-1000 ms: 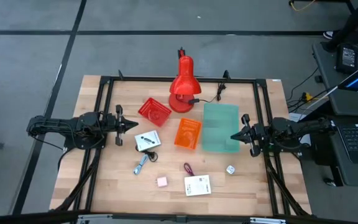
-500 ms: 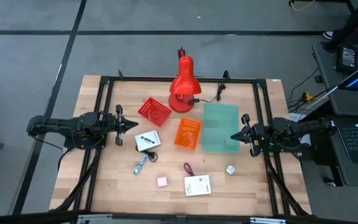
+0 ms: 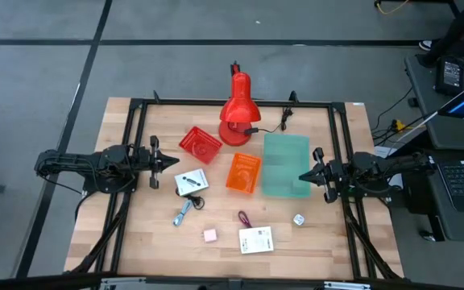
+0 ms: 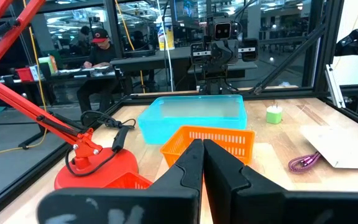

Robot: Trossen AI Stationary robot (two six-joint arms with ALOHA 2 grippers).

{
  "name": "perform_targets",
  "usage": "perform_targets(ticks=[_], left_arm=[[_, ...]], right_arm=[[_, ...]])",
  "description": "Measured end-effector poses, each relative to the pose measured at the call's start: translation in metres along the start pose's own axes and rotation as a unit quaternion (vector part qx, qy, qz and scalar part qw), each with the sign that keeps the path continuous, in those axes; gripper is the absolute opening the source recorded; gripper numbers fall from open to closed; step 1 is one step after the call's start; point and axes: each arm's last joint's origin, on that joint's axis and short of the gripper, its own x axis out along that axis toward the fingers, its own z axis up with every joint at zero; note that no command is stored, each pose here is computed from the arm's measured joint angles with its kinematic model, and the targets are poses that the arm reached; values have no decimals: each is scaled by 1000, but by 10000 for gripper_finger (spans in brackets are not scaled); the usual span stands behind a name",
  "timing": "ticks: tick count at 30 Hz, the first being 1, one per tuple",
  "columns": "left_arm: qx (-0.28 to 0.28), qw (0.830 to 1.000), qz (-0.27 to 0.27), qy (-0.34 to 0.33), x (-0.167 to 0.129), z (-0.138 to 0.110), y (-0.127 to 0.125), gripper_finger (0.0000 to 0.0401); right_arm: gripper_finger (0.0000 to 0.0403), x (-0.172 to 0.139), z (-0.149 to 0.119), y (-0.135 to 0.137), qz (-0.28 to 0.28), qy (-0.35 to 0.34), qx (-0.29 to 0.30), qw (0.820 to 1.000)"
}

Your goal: Pick and place items into bin

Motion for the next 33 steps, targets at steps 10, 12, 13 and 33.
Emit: perform_targets(ticks=[10,12,13,33], left_arm=[[0,1000,0,0,0,0,0,6],[0,1000,0,0,0,0,0,6],[0,1000,0,0,0,0,0,6],[8,1000,1,0,0,0,0,6]], right_arm=[[0,0,0,0,0,0,0,1000],[0,0,0,0,0,0,0,1000],[0,0,0,0,0,0,0,1000],[0,0,0,0,0,0,0,1000]])
